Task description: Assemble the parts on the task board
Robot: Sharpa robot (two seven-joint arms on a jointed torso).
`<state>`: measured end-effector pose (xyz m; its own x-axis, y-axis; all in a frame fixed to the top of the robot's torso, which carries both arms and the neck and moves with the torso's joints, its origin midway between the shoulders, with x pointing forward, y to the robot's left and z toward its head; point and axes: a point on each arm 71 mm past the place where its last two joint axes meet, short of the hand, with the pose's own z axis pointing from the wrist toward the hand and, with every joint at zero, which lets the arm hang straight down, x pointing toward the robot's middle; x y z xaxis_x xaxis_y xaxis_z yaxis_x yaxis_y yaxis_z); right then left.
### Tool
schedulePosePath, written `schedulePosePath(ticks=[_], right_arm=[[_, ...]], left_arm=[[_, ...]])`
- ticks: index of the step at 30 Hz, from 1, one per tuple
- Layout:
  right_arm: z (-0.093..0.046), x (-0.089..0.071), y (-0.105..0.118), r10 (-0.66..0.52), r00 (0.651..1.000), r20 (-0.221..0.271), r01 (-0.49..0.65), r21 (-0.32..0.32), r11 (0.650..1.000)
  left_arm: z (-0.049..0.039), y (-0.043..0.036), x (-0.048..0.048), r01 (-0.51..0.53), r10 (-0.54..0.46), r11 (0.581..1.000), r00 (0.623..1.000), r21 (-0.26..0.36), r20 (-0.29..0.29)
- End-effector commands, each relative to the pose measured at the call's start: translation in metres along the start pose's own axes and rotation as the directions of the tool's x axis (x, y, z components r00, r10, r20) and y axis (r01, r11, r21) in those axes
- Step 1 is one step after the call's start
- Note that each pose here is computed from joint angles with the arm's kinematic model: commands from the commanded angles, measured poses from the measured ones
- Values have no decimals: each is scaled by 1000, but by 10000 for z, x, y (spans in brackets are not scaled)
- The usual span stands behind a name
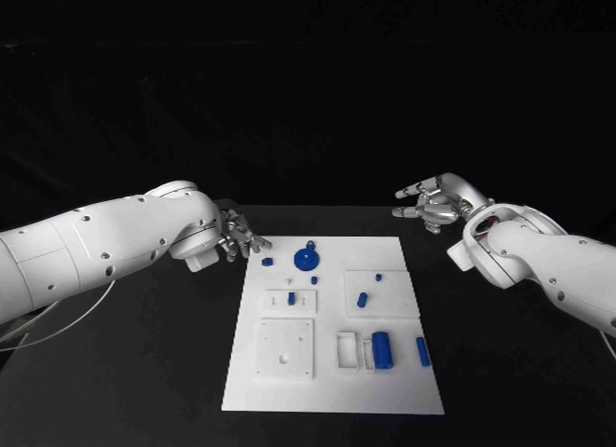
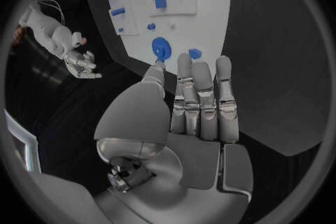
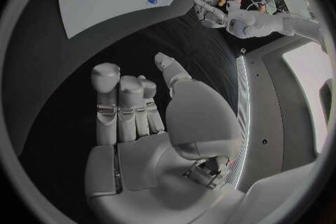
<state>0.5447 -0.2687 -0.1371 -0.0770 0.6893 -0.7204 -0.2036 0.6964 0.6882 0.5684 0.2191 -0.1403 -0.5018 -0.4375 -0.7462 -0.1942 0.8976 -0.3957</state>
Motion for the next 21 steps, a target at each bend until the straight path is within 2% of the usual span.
schedulePosePath(ticks=[1,7,12,16,21], right_arm=[[-4,5,8,2,1000,-6,-2,-6,1000],[-8,5,15,2,1000,-6,-2,-8,1000],[-11,6,22,3,1000,-5,-3,-10,1000],[-16,2,26,3,1000,-3,-3,-12,1000],[-25,-6,29,3,1000,-2,-3,-15,1000]], left_arm=[[44,-26,-90,-34,34,999,999,-3,25],[137,-62,-162,-69,71,997,997,-38,42],[226,-89,-164,-87,90,994,995,-58,48],[275,-85,-161,-91,95,995,992,-49,82],[289,-63,-156,-89,91,996,989,-27,118]])
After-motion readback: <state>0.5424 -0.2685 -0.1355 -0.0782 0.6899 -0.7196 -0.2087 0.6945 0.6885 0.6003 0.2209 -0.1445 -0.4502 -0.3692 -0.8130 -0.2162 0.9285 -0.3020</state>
